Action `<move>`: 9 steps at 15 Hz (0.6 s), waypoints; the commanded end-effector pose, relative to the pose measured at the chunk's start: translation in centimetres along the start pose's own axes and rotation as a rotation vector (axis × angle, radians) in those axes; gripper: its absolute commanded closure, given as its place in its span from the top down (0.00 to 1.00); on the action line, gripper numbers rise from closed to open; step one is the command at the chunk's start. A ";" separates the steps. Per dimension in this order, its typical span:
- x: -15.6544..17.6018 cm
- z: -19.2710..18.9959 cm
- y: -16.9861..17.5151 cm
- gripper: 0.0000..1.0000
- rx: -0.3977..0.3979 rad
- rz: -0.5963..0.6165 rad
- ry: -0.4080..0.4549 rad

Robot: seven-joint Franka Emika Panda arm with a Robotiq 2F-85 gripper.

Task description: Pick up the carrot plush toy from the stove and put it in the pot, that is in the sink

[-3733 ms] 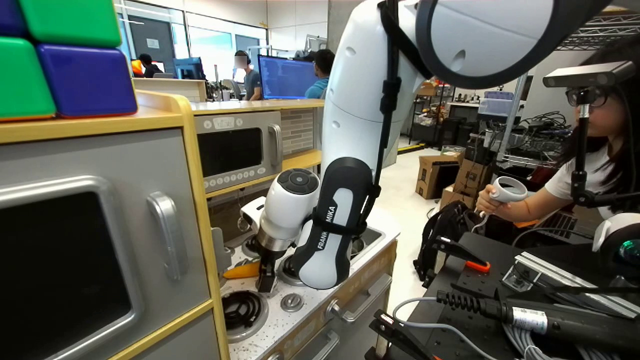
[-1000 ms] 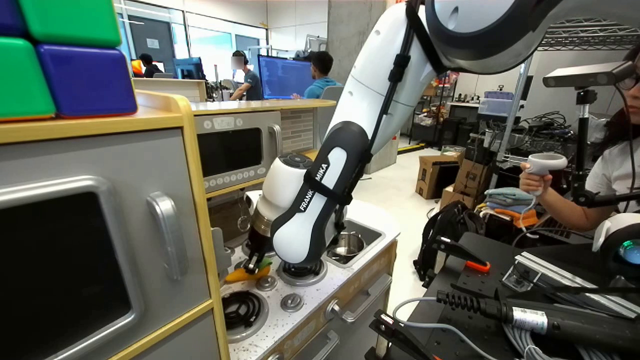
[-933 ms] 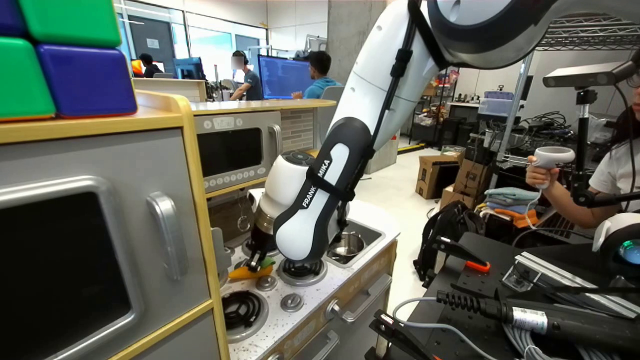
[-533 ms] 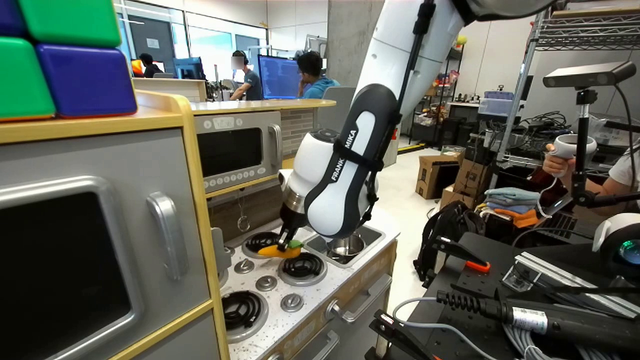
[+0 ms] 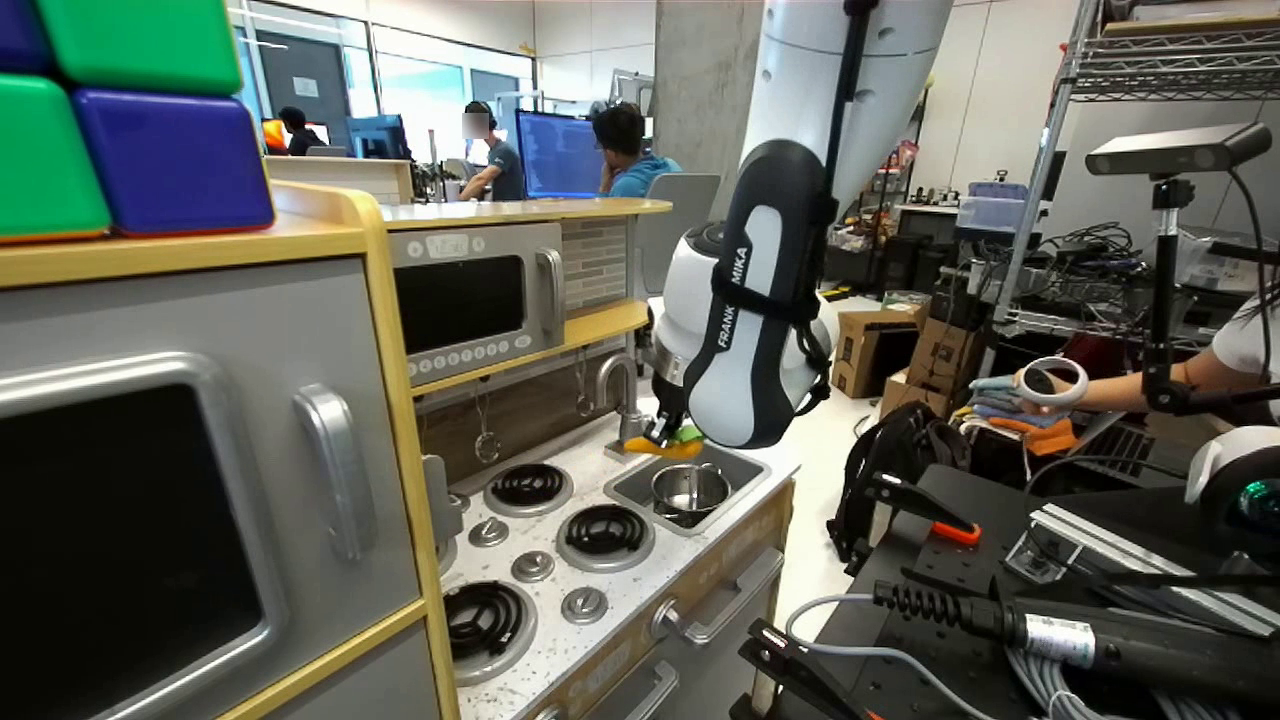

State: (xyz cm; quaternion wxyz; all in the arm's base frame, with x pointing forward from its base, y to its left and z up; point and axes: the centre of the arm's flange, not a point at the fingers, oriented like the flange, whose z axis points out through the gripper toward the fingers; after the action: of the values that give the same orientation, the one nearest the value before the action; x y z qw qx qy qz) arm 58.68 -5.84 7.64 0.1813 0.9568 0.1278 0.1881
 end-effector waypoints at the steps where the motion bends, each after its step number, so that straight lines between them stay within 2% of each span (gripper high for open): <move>1: -2.2 4.8 -0.2 0.01 -0.146 0.077 -0.114; 4: -3.4 8.3 -0.2 0.01 -0.213 0.147 -0.197; 6: -3.6 10.5 0.0 0.01 -0.247 0.203 -0.227; 9: -3.3 12.7 2.2 0.01 -0.298 0.311 -0.242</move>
State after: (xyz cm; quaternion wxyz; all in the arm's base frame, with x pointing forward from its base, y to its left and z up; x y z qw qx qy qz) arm 58.05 -10.57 -2.29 0.2808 0.9532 -0.0203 0.1098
